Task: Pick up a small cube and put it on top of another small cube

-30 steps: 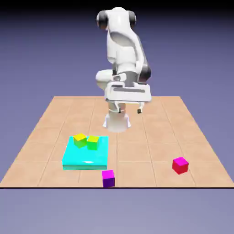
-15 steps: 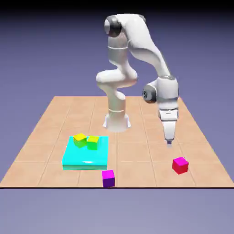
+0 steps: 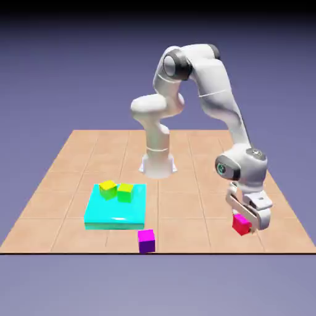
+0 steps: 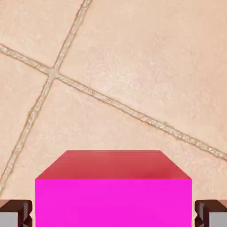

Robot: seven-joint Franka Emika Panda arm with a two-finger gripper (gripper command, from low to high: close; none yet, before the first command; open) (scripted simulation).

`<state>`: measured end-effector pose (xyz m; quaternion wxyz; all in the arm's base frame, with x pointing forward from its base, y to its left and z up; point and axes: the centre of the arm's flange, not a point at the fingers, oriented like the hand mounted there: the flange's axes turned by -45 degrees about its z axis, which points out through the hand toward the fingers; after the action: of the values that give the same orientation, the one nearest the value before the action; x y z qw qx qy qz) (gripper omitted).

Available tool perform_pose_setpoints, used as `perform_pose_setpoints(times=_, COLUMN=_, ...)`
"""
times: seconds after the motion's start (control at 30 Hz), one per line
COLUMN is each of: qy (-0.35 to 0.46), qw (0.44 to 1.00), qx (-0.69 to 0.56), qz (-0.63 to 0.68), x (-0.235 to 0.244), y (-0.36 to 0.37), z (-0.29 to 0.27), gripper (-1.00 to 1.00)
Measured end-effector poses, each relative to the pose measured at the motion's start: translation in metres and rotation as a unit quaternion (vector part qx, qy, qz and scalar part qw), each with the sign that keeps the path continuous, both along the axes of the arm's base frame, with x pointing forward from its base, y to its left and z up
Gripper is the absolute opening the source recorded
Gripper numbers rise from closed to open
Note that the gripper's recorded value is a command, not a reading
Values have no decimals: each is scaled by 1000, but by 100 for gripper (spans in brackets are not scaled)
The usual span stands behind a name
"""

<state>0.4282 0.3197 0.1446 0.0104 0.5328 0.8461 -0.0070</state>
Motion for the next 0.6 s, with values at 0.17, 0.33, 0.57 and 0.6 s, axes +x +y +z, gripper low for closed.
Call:
perform_pose_setpoints(times=0.17, qy=-5, qw=999, qx=-7, qz=-51, x=10, y=-29, z=66, gripper=-100)
perform_pose_setpoints(times=0.33, qy=-21, qw=964, qx=-26, qz=-265, x=32, y=-149, z=106, gripper=-100)
perform_pose_setpoints(times=0.57, qy=-27, qw=836, qx=-30, qz=-547, x=5, y=-306, z=150, gripper=-100)
perform_pose_setpoints(times=0.6, qy=-26, qw=812, qx=-29, qz=-582, x=-3, y=-324, z=155, gripper=-100)
